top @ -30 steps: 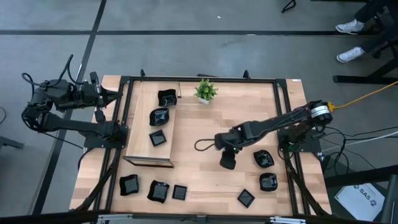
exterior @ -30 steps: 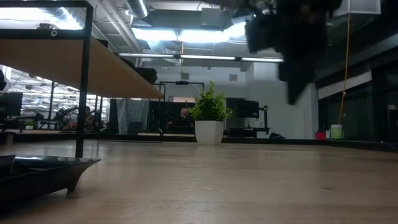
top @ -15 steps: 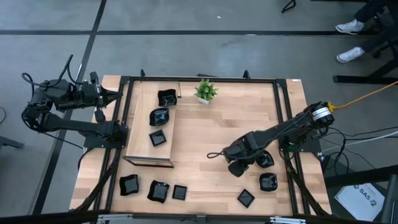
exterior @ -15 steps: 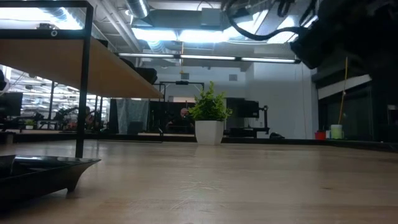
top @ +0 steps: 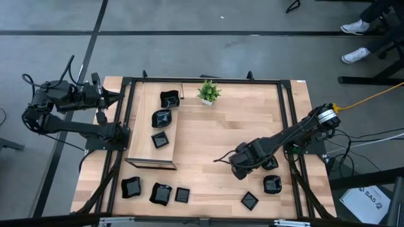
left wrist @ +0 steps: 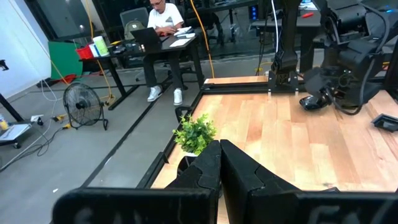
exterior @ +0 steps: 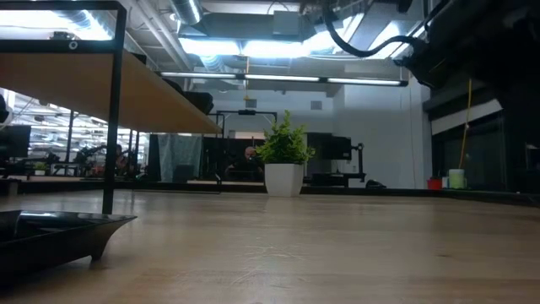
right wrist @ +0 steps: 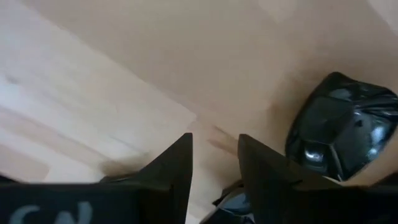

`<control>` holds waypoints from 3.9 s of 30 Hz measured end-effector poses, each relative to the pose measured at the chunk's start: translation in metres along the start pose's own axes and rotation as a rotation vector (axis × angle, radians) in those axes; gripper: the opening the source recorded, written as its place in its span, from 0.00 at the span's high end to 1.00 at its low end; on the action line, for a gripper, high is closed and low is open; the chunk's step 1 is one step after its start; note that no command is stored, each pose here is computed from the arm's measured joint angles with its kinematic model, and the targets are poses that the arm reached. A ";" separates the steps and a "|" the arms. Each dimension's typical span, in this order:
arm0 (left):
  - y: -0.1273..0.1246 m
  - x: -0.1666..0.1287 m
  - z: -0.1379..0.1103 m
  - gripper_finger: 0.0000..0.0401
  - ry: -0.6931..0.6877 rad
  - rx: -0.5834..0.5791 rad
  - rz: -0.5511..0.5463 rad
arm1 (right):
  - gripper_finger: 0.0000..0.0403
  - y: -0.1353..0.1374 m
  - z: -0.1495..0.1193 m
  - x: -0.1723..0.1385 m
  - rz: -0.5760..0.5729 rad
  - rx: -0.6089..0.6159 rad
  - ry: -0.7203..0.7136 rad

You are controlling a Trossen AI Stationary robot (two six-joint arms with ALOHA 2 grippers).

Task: Pick & Place Mini shaped plates
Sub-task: Stack the black leaf shape bowl on top of the black leaf shape bowl on the shelf

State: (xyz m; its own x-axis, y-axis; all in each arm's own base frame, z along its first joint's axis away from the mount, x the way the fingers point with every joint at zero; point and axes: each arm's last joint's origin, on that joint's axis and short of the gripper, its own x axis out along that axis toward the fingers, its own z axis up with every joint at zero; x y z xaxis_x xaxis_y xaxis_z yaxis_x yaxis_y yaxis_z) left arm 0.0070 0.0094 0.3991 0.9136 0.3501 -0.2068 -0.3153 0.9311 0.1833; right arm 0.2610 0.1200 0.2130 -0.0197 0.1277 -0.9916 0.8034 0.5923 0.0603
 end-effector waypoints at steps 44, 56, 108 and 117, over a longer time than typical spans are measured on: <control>0.000 0.000 0.000 0.99 0.000 0.000 0.000 | 0.73 -0.044 -0.022 0.066 -0.206 0.074 -0.029; 0.000 0.000 0.000 0.99 0.001 0.000 0.000 | 0.96 -0.038 -0.022 0.060 -0.190 0.073 -0.051; 0.000 0.000 0.000 0.99 0.000 0.000 0.000 | 0.99 0.048 0.075 -0.062 0.090 -0.785 -0.952; 0.000 0.000 0.000 0.99 0.000 0.000 0.000 | 0.99 0.059 0.083 -0.078 0.091 -0.957 -1.161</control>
State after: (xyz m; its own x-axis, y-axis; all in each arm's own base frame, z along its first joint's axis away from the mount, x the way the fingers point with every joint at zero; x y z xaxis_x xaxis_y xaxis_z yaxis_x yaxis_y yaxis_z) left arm 0.0070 0.0094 0.3991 0.9134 0.3504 -0.2070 -0.3156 0.9310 0.1833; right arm 0.3594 0.0792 0.2849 0.8440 -0.2194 -0.4894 0.0865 0.9562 -0.2795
